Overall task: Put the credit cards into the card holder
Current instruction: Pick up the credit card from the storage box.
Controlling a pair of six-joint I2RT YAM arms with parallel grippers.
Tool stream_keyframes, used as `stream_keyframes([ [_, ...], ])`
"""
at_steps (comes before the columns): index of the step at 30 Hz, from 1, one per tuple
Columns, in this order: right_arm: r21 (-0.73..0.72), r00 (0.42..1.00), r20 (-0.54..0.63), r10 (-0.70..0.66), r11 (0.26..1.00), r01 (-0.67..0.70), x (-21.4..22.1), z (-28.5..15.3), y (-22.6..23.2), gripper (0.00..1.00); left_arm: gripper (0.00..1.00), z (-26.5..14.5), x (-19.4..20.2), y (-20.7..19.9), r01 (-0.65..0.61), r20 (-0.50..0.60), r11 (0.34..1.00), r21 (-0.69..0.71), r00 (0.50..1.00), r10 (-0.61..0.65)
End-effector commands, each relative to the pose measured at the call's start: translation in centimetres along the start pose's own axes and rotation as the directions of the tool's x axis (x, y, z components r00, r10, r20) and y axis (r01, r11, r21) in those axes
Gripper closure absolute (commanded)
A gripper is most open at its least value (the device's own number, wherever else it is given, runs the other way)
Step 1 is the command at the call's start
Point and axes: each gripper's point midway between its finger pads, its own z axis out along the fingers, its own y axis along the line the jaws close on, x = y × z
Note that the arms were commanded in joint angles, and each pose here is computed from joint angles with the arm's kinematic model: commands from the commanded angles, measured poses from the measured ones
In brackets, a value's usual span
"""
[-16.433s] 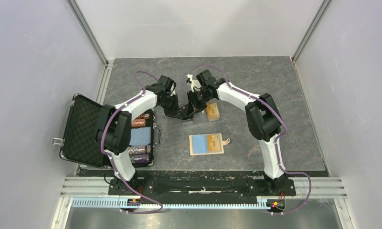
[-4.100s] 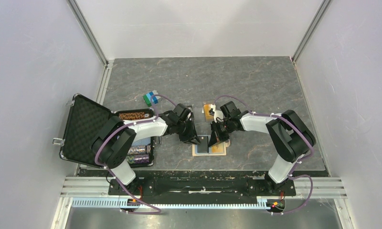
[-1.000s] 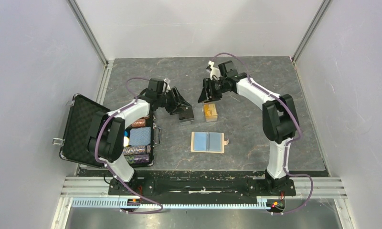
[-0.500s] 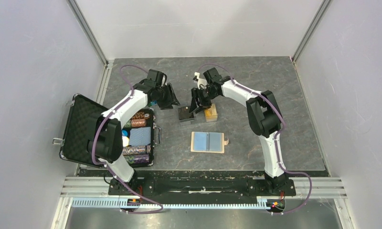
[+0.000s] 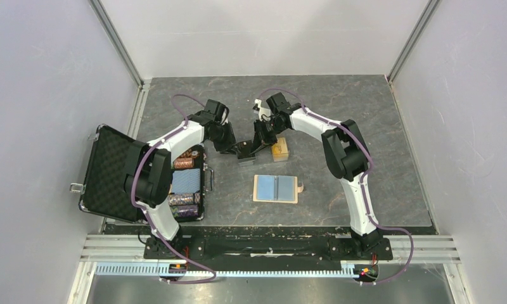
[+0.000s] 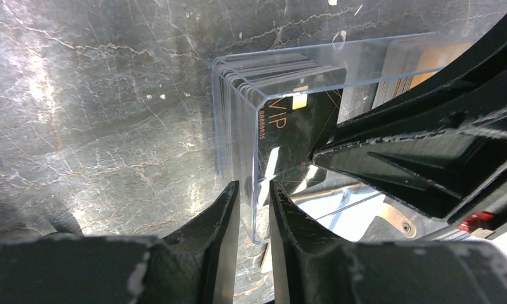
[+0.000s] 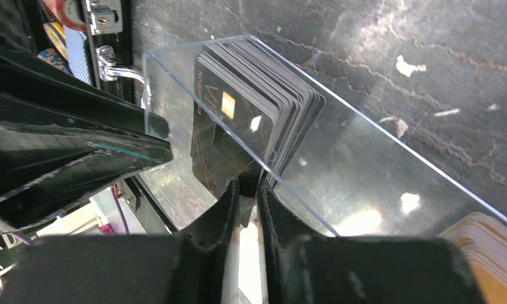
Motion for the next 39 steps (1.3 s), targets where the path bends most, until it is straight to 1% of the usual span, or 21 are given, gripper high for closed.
stream_keyframes([
  [1, -0.056, 1.000, 0.028, -0.014, 0.998, 0.016, -1.3, 0.4, 1.5, 0.96, 0.72, 0.6, 0.3, -1.1, -0.008, -0.003, 0.999, 0.044, 1.000, 0.008],
  [2, -0.062, 0.999, 0.031, -0.010, 0.998, 0.011, -1.3, 0.4, 1.6, 1.00, 0.74, 0.7, 0.4, -1.0, -0.009, -0.006, 0.999, 0.042, 1.000, 0.009],
  [7, -0.073, 0.999, 0.045, 0.000, 0.997, 0.004, -1.7, 0.0, 2.2, 1.00, 0.78, 0.7, 0.6, -0.7, -0.008, -0.005, 0.999, 0.031, 1.000, 0.008],
  [15, 0.001, 0.997, 0.068, -0.020, 1.000, 0.020, -1.6, -1.0, 1.7, 1.00, 0.82, 0.7, 0.7, 0.2, -0.010, -0.005, 1.000, -0.013, 1.000, 0.010],
  [17, 0.013, 0.997, 0.076, -0.028, 1.000, 0.027, -1.6, -1.4, 1.7, 0.95, 0.83, 0.8, 0.8, 0.4, -0.007, -0.010, 1.000, -0.023, 1.000, 0.007],
  [19, 0.024, 0.997, 0.077, -0.030, 0.999, 0.028, -1.6, -1.5, 1.6, 0.81, 0.84, 0.9, 0.9, 0.5, -0.004, -0.017, 1.000, -0.028, 1.000, 0.004],
  [20, 0.026, 0.996, 0.077, -0.034, 0.999, 0.032, -1.5, -1.5, 1.6, 0.80, 0.84, 0.9, 0.9, 0.5, -0.005, -0.017, 1.000, -0.028, 1.000, 0.004],
  [21, 0.028, 0.997, 0.074, -0.034, 0.999, 0.032, -1.4, -1.4, 1.5, 0.80, 0.85, 0.9, 0.9, 0.5, -0.006, -0.018, 1.000, -0.028, 1.000, 0.006],
  [23, 0.029, 0.997, 0.065, -0.030, 0.999, 0.028, -1.2, -1.2, 1.2, 0.85, 0.85, 1.0, 0.9, 0.6, -0.008, -0.016, 0.999, -0.031, 1.000, 0.007],
  [27, 0.030, 0.997, 0.064, -0.035, 0.999, 0.033, -1.1, -1.1, 1.4, 0.99, 0.85, 1.1, 1.0, 0.7, -0.010, -0.020, 0.999, -0.037, 1.000, 0.009],
  [39, 0.134, 0.991, 0.079, -0.109, 0.986, 0.098, -2.3, -2.8, 2.3, 1.00, 0.88, 1.5, 1.2, 1.1, -0.008, -0.030, 0.999, -0.049, 1.000, 0.006],
])
